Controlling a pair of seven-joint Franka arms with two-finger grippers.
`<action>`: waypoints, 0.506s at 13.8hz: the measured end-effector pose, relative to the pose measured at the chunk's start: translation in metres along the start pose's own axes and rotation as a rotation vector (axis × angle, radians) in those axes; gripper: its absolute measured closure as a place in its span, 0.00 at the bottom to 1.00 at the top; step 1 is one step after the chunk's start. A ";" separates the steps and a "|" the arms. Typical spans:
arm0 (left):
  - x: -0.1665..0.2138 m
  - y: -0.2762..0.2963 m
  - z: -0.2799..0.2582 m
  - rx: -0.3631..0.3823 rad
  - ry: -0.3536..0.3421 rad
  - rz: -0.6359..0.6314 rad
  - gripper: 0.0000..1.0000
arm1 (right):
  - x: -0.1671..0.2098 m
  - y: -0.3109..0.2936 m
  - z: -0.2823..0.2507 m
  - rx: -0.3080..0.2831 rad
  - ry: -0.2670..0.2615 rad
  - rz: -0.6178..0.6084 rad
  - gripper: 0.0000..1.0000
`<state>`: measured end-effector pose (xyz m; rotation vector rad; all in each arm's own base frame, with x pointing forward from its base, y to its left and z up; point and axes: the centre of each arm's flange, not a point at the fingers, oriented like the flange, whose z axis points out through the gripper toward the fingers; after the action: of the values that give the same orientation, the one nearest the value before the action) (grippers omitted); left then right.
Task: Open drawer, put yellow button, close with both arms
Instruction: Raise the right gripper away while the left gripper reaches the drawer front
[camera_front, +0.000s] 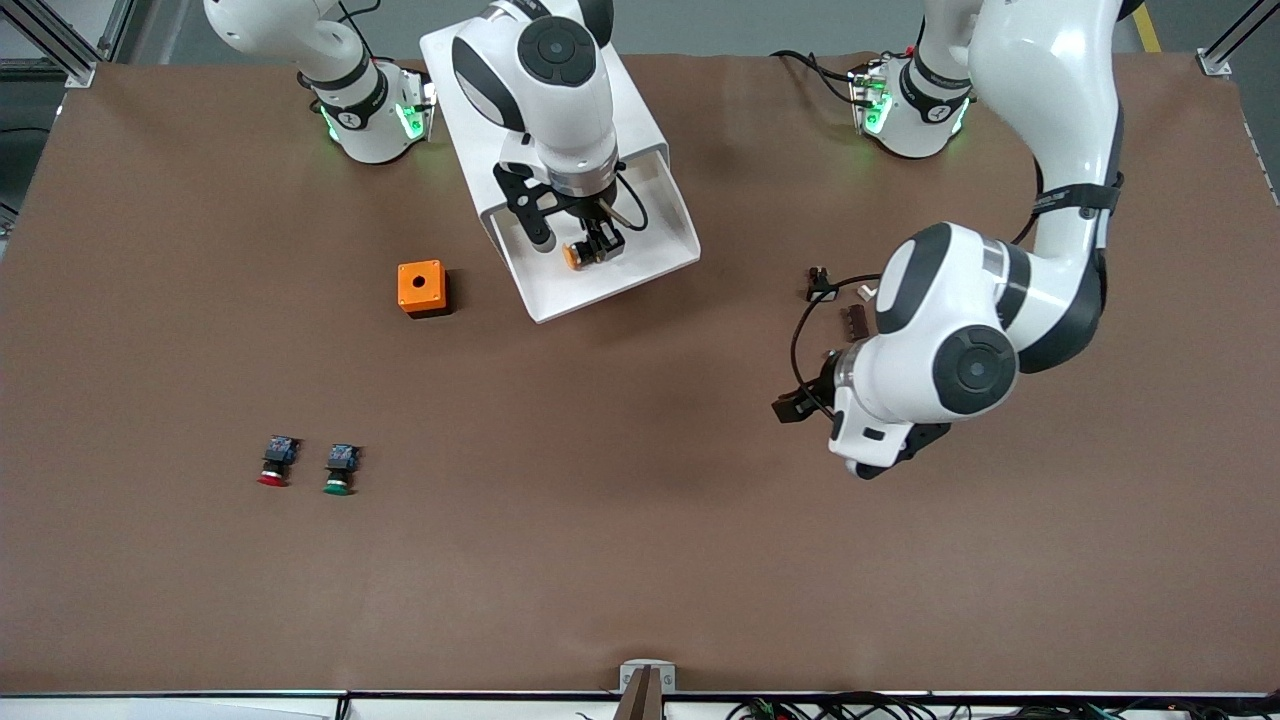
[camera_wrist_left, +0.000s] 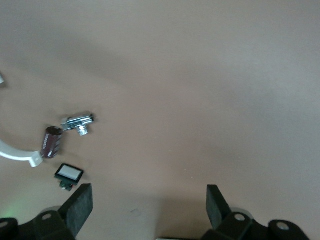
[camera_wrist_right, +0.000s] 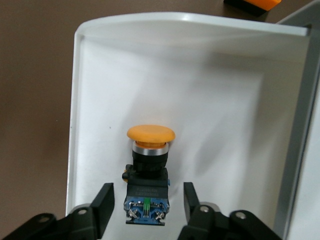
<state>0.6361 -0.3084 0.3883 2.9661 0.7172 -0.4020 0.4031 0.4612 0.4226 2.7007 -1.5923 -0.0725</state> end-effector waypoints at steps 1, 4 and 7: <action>-0.008 0.008 0.007 -0.002 0.010 0.018 0.00 | 0.000 0.000 0.000 0.002 0.000 -0.001 0.21; -0.032 0.029 0.021 -0.005 0.025 0.062 0.00 | 0.002 -0.004 -0.007 0.020 0.002 -0.024 0.00; -0.062 0.049 0.029 -0.004 0.033 0.111 0.00 | 0.024 -0.014 -0.021 0.025 0.007 -0.100 0.00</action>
<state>0.5990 -0.3829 0.3770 2.9975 0.5518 -0.3441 0.4281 0.4470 0.4426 2.7951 -1.4654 -0.0440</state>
